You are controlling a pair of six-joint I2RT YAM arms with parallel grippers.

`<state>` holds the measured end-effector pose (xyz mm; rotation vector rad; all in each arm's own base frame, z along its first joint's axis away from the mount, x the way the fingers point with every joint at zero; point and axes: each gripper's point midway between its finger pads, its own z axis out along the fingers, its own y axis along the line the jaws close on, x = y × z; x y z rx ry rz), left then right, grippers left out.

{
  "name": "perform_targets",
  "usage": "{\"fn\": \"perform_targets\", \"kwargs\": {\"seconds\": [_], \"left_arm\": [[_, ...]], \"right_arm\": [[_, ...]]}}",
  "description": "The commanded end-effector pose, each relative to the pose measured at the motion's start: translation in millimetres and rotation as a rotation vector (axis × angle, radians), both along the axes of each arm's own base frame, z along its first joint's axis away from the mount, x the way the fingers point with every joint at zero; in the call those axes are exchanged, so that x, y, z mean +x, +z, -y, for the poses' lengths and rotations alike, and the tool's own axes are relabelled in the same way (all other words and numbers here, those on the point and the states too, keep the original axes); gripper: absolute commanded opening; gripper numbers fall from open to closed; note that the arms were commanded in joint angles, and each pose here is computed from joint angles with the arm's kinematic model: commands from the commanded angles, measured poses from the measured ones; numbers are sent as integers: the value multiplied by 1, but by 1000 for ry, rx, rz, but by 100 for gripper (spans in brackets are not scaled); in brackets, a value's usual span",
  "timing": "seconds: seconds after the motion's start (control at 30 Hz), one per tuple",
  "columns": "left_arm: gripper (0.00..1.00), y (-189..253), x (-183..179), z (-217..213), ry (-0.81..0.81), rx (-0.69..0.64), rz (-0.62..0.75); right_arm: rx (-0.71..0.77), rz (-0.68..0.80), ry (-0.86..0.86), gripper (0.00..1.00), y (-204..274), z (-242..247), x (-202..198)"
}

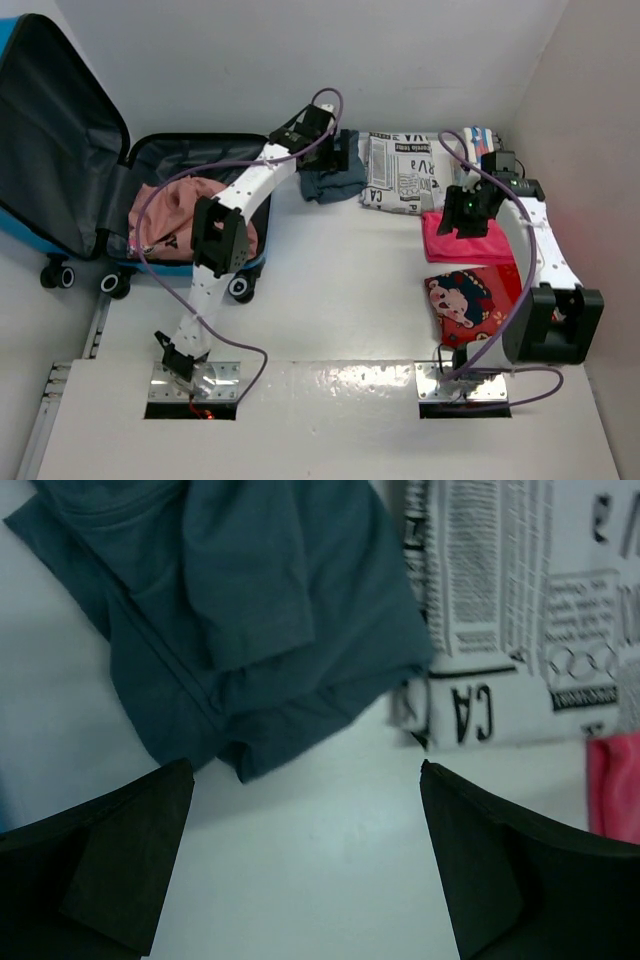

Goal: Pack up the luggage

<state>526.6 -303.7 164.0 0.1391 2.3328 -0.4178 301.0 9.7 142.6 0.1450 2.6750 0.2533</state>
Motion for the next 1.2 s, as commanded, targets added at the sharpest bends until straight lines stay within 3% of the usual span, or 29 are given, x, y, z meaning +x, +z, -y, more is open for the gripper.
{"fn": "perform_targets", "kwargs": {"seconds": [0.0,0.23,0.37,0.67,0.77,0.8,0.9,1.03,1.13,1.17], "left_arm": [[100,6,39,-6,201,-96,75],[100,-33,73,-11,297,-96,120],[100,-66,80,-9,336,-30,133],[100,-138,62,-21,347,92,35],[63,-160,46,-13,276,83,-36],[36,-149,44,-10,247,74,-31],[3,-135,32,-2,160,84,-35],[0,-68,27,3,20,142,92],[0,25,31,0,-123,205,310],[0,74,24,-3,-154,200,403]], "right_arm": [[3,24,-48,50,5,7,23],[10,-14,-64,50,-7,11,33],[6,-16,-65,50,-7,14,38],[5,-16,-82,50,0,23,39],[9,-16,-86,49,0,24,36],[11,-11,-83,49,1,23,36],[16,3,-62,46,7,22,36],[23,43,-35,46,16,18,34],[61,58,-8,46,15,10,32],[68,59,-6,46,15,9,31]]}}
